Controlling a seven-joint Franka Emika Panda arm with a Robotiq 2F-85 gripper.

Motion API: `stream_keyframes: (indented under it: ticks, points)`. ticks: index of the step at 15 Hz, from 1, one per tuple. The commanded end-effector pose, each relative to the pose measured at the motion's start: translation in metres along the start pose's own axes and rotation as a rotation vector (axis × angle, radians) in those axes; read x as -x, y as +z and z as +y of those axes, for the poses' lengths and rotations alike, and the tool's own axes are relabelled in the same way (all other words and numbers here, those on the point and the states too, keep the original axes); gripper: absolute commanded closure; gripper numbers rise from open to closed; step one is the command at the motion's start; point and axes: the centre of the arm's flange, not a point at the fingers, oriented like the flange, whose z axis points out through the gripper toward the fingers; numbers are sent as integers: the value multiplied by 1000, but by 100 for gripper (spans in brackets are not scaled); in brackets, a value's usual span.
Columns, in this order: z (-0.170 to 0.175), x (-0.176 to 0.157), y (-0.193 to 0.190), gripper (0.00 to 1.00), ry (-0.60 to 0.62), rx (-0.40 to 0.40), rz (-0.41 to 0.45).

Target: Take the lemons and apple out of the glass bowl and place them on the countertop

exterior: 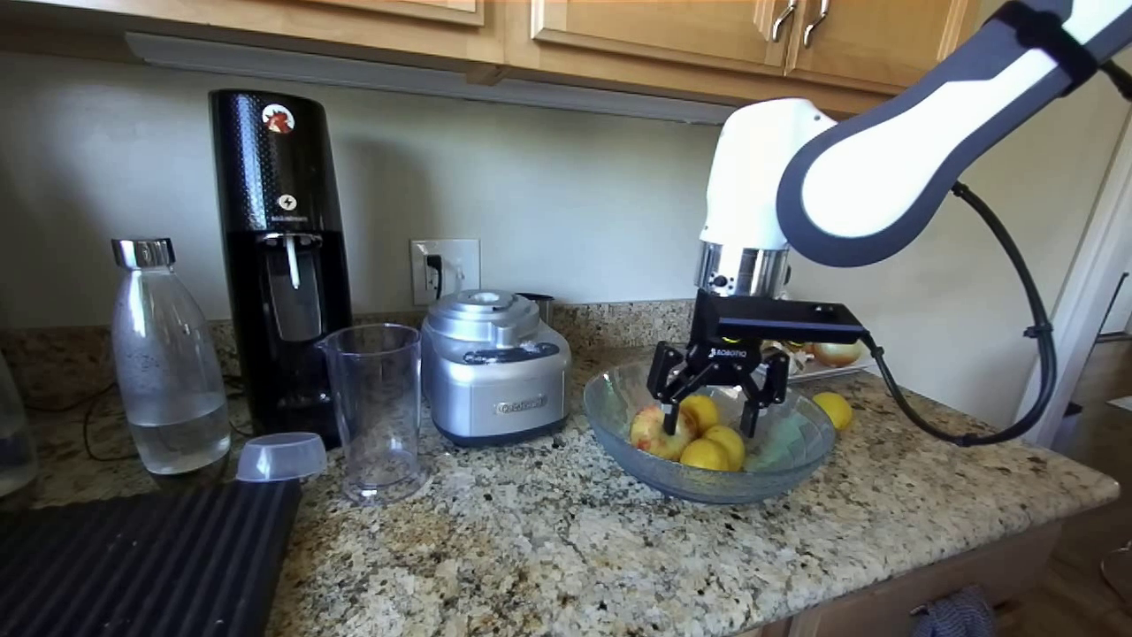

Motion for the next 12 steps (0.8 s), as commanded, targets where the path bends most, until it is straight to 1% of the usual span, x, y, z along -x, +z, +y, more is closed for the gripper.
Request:
stream_keyframes:
  ticks: [1, 4, 8, 10, 11, 12]
  points:
    - [4, 6, 11, 0, 80, 23, -7]
    - [4, 5, 31, 0, 82, 12, -42]
    - [7, 4, 54, 0, 102, 23, -92]
    - [8, 5, 59, 0, 104, 8, -93]
    - [7, 5, 59, 3, 103, -5, -81]
    - [6, 4, 58, 18, 105, -17, -72]
